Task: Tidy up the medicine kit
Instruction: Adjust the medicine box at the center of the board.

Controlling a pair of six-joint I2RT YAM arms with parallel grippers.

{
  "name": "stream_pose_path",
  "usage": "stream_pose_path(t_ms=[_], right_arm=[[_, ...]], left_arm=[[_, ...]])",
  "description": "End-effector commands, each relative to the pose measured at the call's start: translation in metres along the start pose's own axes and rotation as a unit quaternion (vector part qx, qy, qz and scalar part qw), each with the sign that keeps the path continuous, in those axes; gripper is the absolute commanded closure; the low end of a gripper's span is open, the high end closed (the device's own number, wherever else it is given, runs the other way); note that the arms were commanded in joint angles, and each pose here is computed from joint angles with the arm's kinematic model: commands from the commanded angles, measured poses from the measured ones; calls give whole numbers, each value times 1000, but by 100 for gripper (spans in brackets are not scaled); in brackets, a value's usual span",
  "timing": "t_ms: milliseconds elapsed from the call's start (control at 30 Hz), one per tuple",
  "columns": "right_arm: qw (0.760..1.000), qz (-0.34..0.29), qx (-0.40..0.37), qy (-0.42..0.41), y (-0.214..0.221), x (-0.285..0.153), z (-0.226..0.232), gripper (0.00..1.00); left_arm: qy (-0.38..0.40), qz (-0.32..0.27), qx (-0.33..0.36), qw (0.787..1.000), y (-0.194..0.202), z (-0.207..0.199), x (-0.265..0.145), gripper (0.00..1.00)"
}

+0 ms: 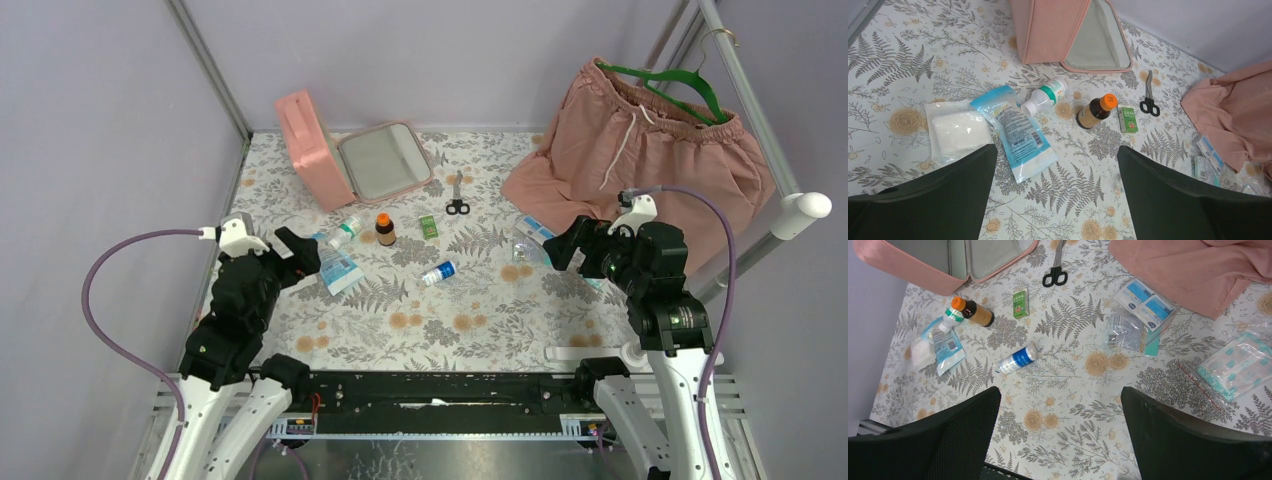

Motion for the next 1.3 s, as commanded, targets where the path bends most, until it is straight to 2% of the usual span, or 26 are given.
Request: stream_pose_path(t_ms=[0,267,467,600,800,967,1267], right_arm=[[1000,-20,4,4,-8,2,0,0],[998,-35,31,52,-7,2,-15,0],[999,-7,25,37,1,3,-12,0],[999,45,18,-5,15,7,-2,0],[983,156,48,-88,36,23,18,0],[981,182,60,-30,43,41,-3,5],[977,198,76,34,54,54,-26,5]], left_arm=[[0,-23,-11,1000,-10,-1,-1,1],[-12,3,-15,1000,-4,-2,6,1],[-17,11,-19,1000,-2,-2,9,1],[-39,20,-30,999,1,3,10,1],[-57,31,-33,997,4,7,11,1],[-47,32,-28,998,6,4,14,1],[-44,58,-11,997,14,0,23,1]])
Point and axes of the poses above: each gripper's point midway between its finger pads, its own x axis out along the fingers, its own z axis along the line the jaws close on, y = z × x, the point moved 3 cm from there along -x, back along the fingers, and after that the axes turned 13 degrees about x, right-handed, at the moved point
